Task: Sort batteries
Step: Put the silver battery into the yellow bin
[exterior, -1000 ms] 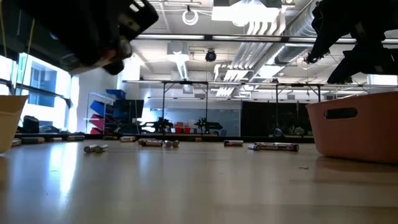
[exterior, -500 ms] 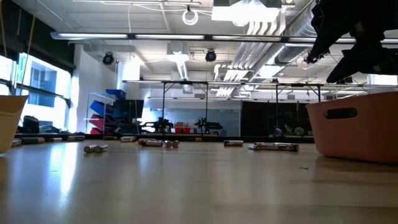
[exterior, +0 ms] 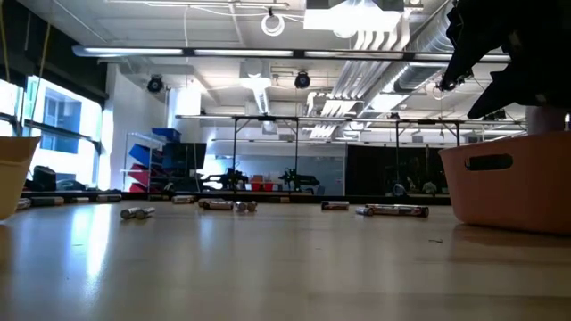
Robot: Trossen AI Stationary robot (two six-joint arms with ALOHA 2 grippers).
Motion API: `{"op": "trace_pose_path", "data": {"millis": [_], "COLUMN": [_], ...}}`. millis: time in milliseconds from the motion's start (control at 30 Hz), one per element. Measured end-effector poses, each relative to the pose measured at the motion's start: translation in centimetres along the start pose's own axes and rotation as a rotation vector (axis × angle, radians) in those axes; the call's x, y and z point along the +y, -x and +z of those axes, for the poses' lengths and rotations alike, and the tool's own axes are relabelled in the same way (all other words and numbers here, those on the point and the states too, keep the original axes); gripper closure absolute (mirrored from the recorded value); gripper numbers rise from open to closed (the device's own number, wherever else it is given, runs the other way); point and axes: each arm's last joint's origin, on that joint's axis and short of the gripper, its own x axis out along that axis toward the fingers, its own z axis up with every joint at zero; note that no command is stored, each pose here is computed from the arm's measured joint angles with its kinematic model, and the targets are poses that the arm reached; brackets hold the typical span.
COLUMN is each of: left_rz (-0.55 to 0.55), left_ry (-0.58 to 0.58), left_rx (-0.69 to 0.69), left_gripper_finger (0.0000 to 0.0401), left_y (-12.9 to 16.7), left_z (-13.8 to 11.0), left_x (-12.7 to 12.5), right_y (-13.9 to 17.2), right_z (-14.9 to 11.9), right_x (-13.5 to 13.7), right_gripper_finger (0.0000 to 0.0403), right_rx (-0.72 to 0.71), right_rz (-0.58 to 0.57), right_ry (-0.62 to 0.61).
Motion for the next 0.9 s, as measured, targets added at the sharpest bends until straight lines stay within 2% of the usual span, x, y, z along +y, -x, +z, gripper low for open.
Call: {"op": "trace_pose_path", "data": {"millis": [100, 267, 400, 467, 600, 700, 900], "left_rz": [0.034, 0.039, 0.000, -0.023, -0.059, -0.065, -0.052], "left_ry": [-0.003, -0.022, -0.019, 0.000, 0.079, 0.165, 0.304], "left_rx": [0.004, 0.005, -0.084, -0.156, -0.328, -0.438, -0.604], "left_gripper_finger": [0.0193, 0.0195, 0.0202, 0.0205, 0.0210, 0.0211, 0.0211], "left_y": [-0.9, -1.5, 0.4, 1.9, 5.0, 6.6, 8.0], "left_z": [0.3, 1.5, 2.6, 2.9, 3.5, 4.2, 6.8], "left_x": [0.8, 1.7, 2.0, 2.4, 4.0, 5.6, 8.8], "right_y": [0.0, 0.0, -0.1, -0.4, -0.8, -1.4, -2.0], "right_z": [0.1, 0.1, 0.6, 1.3, 3.6, 5.8, 10.6], "right_x": [0.0, 0.0, 0.7, 1.2, 1.8, 1.3, -1.1], "right_gripper_finger": [0.0171, 0.0171, 0.0171, 0.0171, 0.0171, 0.0171, 0.0171], "right_rx": [-0.020, -0.035, -0.048, -0.072, -0.126, -0.114, -0.048], "right_rz": [-0.001, 0.003, 0.065, 0.118, 0.188, 0.170, 0.119], "right_ry": [-0.027, -0.064, -0.155, -0.163, -0.140, -0.105, 0.122]}}
